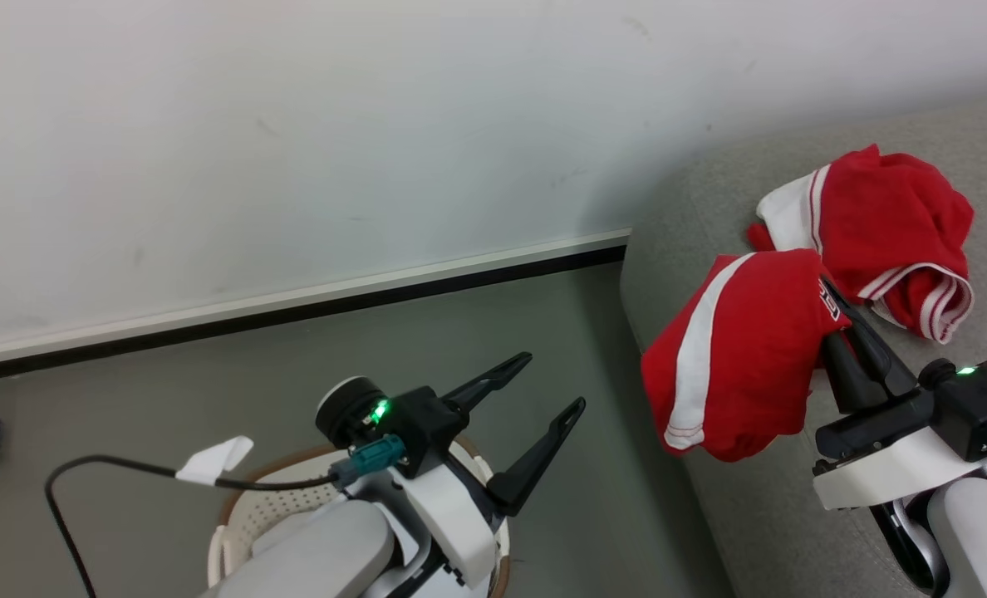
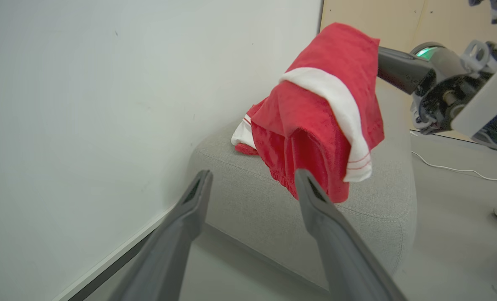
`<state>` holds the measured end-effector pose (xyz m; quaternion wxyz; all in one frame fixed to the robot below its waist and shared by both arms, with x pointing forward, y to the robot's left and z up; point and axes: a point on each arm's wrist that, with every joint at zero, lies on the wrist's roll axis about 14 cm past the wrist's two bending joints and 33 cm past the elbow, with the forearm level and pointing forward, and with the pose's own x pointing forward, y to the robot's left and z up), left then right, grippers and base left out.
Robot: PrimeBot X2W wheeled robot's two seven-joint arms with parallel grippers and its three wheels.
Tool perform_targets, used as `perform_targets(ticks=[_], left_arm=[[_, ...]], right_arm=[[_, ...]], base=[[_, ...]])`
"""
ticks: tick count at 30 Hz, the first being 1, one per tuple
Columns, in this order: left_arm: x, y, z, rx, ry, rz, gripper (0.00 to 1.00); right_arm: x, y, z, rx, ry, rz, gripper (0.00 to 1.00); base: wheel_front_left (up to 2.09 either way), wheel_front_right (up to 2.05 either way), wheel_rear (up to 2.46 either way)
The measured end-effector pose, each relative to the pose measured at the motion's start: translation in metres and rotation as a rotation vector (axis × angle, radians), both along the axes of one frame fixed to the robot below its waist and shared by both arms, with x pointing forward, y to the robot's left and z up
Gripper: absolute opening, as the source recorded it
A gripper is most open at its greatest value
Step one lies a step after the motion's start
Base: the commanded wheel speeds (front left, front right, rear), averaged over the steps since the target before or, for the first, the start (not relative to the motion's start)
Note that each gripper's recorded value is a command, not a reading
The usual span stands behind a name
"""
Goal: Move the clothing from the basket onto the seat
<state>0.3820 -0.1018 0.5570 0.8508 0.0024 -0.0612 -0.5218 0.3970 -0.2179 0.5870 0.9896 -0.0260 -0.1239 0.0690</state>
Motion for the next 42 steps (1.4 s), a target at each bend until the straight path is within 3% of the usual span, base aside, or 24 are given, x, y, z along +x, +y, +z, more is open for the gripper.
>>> perform_targets(ticks=[16,29,35,42], left_arm=[[0.005,-0.035,-0.017,-0.023,0.021,-0.115,1.00],[0.051,-0.010,-0.059,0.010,0.084,-0.072,1.00],[0.073,0.005,-0.086,0.021,0.129,-0.042,1.00],[0.090,0.014,-0.117,0.032,0.178,-0.025,1.00]], right_arm=[[-0.019,-0.061,0.005,-0.024,-0.016,-0.185,0.00],[0.002,-0.162,0.034,-0.123,-0.091,-0.463,0.00],[0.003,-0.216,0.007,-0.158,-0.011,-0.635,0.00],[0.033,-0.232,-0.054,-0.159,0.165,-0.685,0.00]], base=[[0.00,0.00,0.00],[0.00,0.00,0.00],[0.00,0.00,0.00],[0.00,0.00,0.00]])
